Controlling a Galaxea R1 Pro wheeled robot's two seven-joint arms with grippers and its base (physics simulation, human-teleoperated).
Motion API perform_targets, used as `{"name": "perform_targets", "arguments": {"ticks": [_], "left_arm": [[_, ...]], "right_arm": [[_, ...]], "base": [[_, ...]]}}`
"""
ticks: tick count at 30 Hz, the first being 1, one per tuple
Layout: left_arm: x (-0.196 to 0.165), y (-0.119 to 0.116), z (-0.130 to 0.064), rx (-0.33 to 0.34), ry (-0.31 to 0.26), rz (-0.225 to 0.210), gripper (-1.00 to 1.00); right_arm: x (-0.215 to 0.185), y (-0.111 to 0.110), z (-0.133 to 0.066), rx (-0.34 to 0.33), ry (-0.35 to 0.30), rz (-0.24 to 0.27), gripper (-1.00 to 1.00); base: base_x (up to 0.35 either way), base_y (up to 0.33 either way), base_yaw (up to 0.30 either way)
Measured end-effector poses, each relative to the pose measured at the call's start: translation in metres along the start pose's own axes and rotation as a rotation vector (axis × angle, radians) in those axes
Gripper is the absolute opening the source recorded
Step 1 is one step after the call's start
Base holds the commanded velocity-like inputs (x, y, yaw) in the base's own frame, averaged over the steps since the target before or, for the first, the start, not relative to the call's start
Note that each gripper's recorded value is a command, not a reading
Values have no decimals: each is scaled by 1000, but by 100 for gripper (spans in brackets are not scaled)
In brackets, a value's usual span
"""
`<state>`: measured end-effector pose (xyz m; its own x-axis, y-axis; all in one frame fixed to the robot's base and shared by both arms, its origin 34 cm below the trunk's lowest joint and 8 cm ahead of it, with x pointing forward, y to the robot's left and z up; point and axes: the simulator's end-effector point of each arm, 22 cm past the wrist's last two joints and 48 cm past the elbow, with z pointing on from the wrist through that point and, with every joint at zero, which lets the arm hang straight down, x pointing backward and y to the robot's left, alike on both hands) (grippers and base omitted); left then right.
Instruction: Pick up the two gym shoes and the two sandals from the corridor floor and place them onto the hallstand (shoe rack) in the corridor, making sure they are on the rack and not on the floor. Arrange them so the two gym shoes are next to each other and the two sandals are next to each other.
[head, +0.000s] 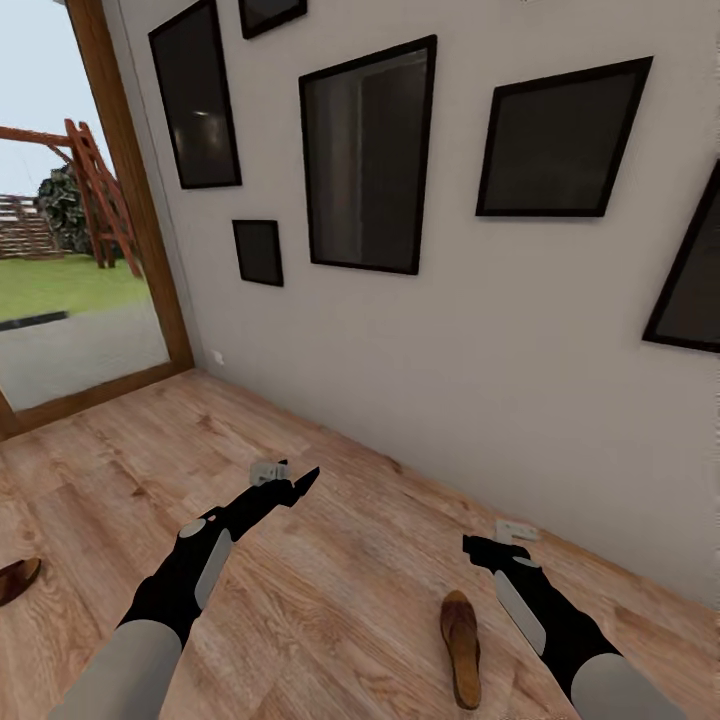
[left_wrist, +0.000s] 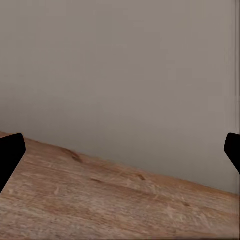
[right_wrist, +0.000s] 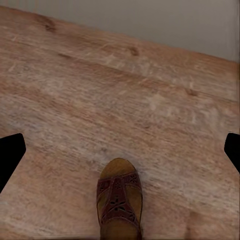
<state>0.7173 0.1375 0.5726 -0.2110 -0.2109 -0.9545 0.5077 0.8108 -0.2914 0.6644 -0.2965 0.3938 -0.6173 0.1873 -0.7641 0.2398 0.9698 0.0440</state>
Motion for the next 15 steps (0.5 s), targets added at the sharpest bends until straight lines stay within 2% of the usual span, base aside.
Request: {"name": "perform_targets", "arguments": {"ticks": [5, 12, 15], "left_arm": [[0, 0, 0, 0, -1, 1, 100], [-1, 1, 0, -2, -4, 0, 100], [-4, 8, -3, -19, -15, -9, 100]], "right_arm": [[0, 0, 0, 0, 0, 0, 100], [0, 0, 0, 0, 0, 0, 100], [0, 0, 0, 0, 0, 0, 100]], "base": [[1, 183, -255], [0, 28, -255], [0, 3, -98]]}}
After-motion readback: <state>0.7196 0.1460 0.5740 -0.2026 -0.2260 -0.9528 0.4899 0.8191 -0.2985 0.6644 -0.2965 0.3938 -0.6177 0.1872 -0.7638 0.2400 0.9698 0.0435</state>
